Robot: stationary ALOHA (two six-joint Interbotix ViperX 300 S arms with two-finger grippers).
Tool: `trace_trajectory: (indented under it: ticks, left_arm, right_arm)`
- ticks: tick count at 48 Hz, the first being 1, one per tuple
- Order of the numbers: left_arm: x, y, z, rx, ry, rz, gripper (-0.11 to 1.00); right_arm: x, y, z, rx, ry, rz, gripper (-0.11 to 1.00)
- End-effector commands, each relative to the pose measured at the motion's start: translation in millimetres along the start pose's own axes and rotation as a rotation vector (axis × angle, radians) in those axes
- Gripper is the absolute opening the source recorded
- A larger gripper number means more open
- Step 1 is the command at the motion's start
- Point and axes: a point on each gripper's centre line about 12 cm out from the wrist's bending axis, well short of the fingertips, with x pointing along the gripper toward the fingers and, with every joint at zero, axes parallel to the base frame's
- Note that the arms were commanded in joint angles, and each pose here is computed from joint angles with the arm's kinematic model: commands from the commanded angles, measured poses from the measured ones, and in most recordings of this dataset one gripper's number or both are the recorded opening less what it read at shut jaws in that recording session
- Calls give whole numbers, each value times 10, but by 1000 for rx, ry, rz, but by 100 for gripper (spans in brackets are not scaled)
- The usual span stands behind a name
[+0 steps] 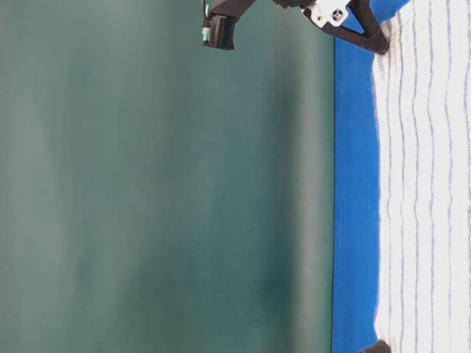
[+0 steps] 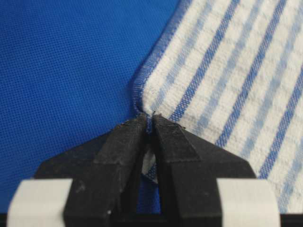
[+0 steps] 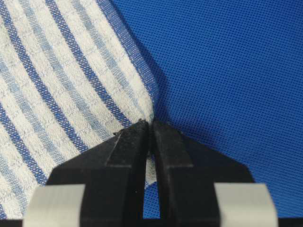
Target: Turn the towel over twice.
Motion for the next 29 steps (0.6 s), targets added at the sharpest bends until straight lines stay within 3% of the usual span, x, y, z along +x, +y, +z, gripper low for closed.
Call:
trace_trajectory:
  ticks: [1, 10, 20, 29]
  left_arm:
    - [-58, 71, 165, -12, -57, 20, 4]
    - [-226, 218, 520, -25, -139, 59, 4]
    - [-444, 328, 982, 70, -222, 97, 4]
    - [-641, 442, 1303, 89, -295, 136, 4]
  right_arm:
    - [-63, -56, 87, 11, -23, -19, 6]
    - [-258, -252, 292, 43, -70, -88, 6]
    - [-529, -458, 569, 48, -147, -162, 6]
    - [-826, -563, 874, 17, -216, -230, 6]
